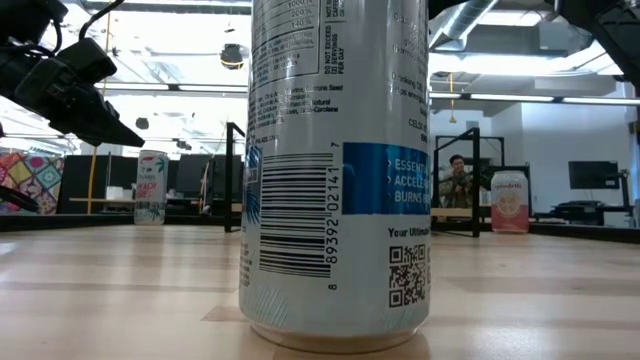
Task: Place canned beverage on shelf
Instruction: Put the right white blue soda can on the shelf aligned with the other white blue soda can, then put the bottom white pink soda can on the shelf aligned with the other white pink soda can
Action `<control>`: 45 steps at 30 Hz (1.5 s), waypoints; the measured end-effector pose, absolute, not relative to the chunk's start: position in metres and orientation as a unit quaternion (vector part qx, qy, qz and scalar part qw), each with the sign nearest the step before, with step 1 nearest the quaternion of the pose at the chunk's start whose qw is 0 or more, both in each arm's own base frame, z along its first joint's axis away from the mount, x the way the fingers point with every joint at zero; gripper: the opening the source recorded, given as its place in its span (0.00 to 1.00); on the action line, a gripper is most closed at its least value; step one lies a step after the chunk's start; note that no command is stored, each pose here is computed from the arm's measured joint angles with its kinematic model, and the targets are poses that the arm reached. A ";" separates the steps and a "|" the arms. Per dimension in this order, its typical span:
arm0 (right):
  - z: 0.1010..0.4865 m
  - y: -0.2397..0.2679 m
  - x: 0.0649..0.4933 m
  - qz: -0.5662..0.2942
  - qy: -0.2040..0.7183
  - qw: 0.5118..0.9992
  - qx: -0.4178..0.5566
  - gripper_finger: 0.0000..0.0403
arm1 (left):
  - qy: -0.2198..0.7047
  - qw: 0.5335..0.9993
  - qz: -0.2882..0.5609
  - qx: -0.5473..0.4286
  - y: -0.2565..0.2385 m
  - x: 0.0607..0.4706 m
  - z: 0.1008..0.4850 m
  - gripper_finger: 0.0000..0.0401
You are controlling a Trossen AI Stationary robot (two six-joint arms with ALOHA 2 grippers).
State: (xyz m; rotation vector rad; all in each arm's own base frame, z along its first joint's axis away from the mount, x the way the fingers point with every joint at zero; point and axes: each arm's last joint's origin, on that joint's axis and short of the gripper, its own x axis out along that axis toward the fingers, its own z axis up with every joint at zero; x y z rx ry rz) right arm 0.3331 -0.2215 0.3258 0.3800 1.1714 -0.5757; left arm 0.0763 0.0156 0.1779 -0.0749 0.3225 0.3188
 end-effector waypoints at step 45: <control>0.440 -0.129 0.300 -0.069 0.487 0.856 0.160 0.91 | 0.160 0.974 0.158 -0.037 0.016 0.076 0.178 0.03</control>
